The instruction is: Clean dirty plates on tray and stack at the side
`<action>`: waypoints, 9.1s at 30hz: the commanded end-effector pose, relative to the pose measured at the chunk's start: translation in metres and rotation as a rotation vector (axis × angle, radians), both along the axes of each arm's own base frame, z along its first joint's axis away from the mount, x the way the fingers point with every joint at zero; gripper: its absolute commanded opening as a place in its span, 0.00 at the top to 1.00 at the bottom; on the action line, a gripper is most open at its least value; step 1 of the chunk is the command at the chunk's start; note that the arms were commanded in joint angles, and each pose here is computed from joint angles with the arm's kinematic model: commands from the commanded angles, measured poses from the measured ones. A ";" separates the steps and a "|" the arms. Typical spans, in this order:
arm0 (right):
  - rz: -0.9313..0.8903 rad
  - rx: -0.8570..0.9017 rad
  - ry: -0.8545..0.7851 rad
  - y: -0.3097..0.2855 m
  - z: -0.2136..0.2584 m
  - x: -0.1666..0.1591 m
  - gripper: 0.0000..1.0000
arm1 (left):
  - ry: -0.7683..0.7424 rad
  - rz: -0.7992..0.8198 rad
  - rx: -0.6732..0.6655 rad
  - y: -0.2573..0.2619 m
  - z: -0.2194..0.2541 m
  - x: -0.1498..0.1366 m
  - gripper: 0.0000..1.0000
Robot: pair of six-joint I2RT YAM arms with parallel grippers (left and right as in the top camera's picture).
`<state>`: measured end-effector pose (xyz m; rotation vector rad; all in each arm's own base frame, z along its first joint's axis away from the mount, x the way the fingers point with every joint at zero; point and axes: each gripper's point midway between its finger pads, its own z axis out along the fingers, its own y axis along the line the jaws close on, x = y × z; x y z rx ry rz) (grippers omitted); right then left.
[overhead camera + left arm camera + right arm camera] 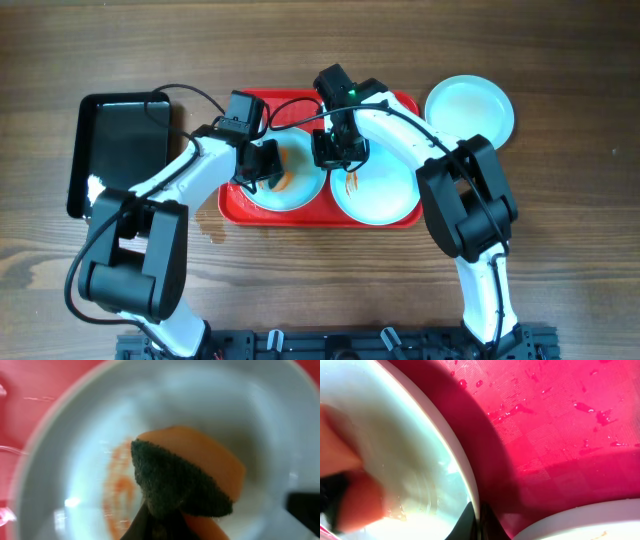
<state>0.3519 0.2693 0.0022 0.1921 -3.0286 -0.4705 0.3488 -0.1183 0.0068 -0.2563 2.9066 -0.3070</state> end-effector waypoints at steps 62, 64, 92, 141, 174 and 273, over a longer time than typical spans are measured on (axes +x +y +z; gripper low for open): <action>-0.024 -0.068 -0.003 -0.010 -0.013 0.001 0.96 | -0.045 0.133 0.541 0.088 0.063 0.024 0.96; -0.025 -0.067 -0.007 -0.010 -0.013 0.002 0.95 | -0.097 0.179 0.513 0.086 0.081 0.033 0.96; -0.017 -0.542 -0.759 -0.090 0.178 0.104 0.96 | -0.108 0.160 0.116 0.043 0.105 0.036 0.96; -0.069 -0.223 -0.488 -0.079 0.148 0.079 0.96 | -0.106 0.160 0.117 0.043 0.104 0.036 0.96; -0.814 0.095 -0.233 -0.368 0.047 0.072 0.51 | -0.114 0.161 0.114 0.043 0.104 0.037 0.96; -0.048 0.064 -0.166 -0.053 0.015 -0.012 0.77 | -0.110 0.161 0.115 0.043 0.103 0.036 0.96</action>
